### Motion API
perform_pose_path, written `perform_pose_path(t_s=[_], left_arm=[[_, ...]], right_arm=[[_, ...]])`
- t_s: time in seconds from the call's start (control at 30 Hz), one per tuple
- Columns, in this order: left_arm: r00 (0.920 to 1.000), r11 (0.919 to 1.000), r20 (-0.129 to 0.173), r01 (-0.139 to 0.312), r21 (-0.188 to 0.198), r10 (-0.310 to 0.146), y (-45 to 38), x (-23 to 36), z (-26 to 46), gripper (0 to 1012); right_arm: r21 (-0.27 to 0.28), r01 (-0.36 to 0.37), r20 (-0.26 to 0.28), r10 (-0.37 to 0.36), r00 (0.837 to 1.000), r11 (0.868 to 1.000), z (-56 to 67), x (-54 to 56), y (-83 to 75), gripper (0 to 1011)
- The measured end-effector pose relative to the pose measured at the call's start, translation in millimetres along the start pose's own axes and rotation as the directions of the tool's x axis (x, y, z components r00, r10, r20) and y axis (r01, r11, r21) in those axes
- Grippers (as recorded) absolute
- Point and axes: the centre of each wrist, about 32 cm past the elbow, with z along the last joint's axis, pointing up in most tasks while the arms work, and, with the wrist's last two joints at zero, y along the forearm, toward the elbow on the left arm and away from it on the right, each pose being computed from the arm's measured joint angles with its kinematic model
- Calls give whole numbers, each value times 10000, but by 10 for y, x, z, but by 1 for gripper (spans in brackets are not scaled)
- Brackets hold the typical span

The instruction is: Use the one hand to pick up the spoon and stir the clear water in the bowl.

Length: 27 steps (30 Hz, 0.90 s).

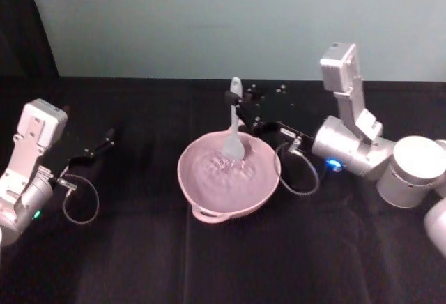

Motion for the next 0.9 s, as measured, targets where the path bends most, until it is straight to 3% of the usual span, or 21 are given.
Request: perform_pose_path(t_s=[0.23,0.33,0.43,0.6,0.7,0.9], left_arm=[[10000,10000,0,0,0,0,0,0,0,1011],[10000,10000,-1,-1,1,1,0,0,0,1011],[10000,10000,0,0,0,0,0,0,0,1011],[10000,10000,0,-1,-1,1,0,0,0,1011],[10000,10000,0,0,0,0,0,0,0,1011],[10000,10000,0,0,0,0,0,0,0,1011]], right_arm=[[-74,-370,148,371,9992,9993,152,-16,-309,114],[-21,-712,-195,711,9973,9975,205,-103,-434,114],[28,-914,-506,915,9945,9958,211,-164,-462,114],[203,-1290,-1130,1305,9850,9914,192,-290,-427,114],[358,-1566,-1448,1602,9764,9870,155,-373,-314,116],[467,-1684,-1647,1738,9709,9846,95,-378,-129,114]])
